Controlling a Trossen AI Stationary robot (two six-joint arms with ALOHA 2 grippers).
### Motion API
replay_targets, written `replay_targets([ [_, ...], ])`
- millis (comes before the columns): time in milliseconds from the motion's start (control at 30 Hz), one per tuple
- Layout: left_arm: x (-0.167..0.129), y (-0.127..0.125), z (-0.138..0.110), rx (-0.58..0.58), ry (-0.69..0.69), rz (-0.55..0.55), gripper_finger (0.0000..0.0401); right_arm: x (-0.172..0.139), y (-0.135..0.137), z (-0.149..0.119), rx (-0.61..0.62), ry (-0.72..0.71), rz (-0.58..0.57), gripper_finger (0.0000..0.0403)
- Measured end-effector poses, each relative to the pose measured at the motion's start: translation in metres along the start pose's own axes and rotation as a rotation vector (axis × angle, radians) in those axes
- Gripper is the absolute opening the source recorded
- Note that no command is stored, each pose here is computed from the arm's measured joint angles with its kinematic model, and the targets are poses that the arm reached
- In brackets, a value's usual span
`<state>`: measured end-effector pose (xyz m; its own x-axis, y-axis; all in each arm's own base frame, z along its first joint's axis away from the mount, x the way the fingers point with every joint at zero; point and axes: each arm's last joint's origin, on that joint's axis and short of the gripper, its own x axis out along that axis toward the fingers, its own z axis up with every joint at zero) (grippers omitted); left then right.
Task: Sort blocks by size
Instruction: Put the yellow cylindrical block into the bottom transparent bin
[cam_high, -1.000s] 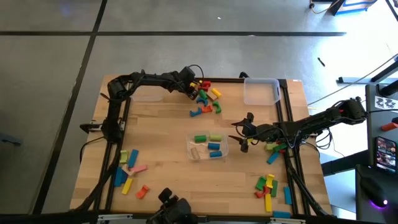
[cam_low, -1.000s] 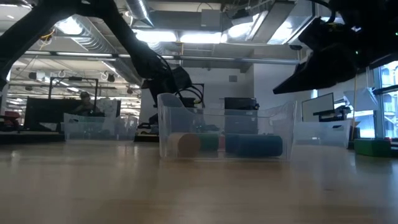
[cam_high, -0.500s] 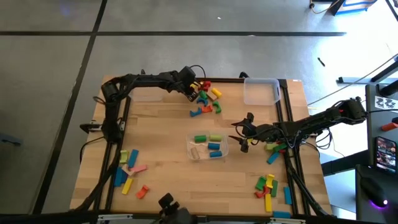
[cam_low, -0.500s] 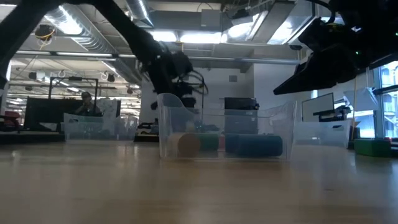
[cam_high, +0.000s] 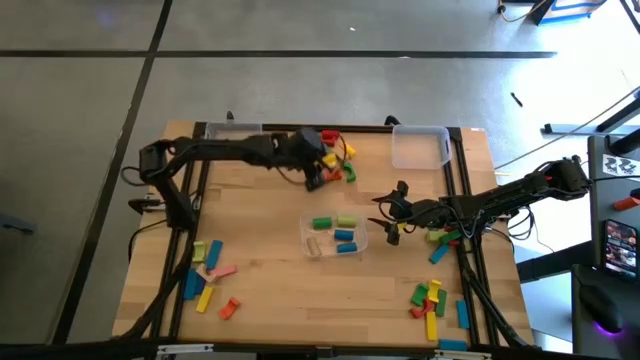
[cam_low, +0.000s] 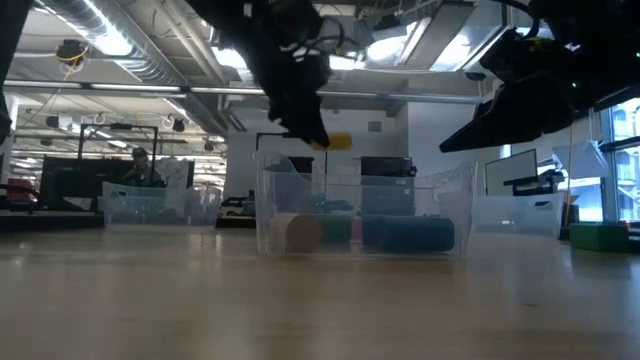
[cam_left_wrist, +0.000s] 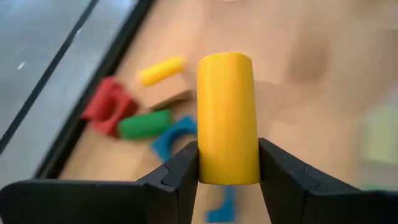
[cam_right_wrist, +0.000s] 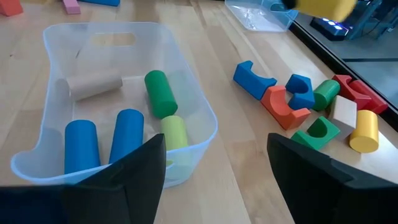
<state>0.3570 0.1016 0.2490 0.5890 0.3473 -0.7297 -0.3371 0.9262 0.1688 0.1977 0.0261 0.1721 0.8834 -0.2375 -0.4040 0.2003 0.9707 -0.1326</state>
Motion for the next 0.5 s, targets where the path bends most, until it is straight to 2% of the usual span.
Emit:
replay_targets([
  [233, -0.009, -0.057, -0.003, 0.173, 0.002, -0.104, 0.0142, 0.0, 0.0, 0.0, 0.005, 0.0, 0.0, 0.0273],
  [500, -0.023, -0.1, -0.007, 0.261, -0.03, -0.183, 0.0142, 0.0, 0.0, 0.0, 0.008, -0.001, 0.0, 0.0273],
])
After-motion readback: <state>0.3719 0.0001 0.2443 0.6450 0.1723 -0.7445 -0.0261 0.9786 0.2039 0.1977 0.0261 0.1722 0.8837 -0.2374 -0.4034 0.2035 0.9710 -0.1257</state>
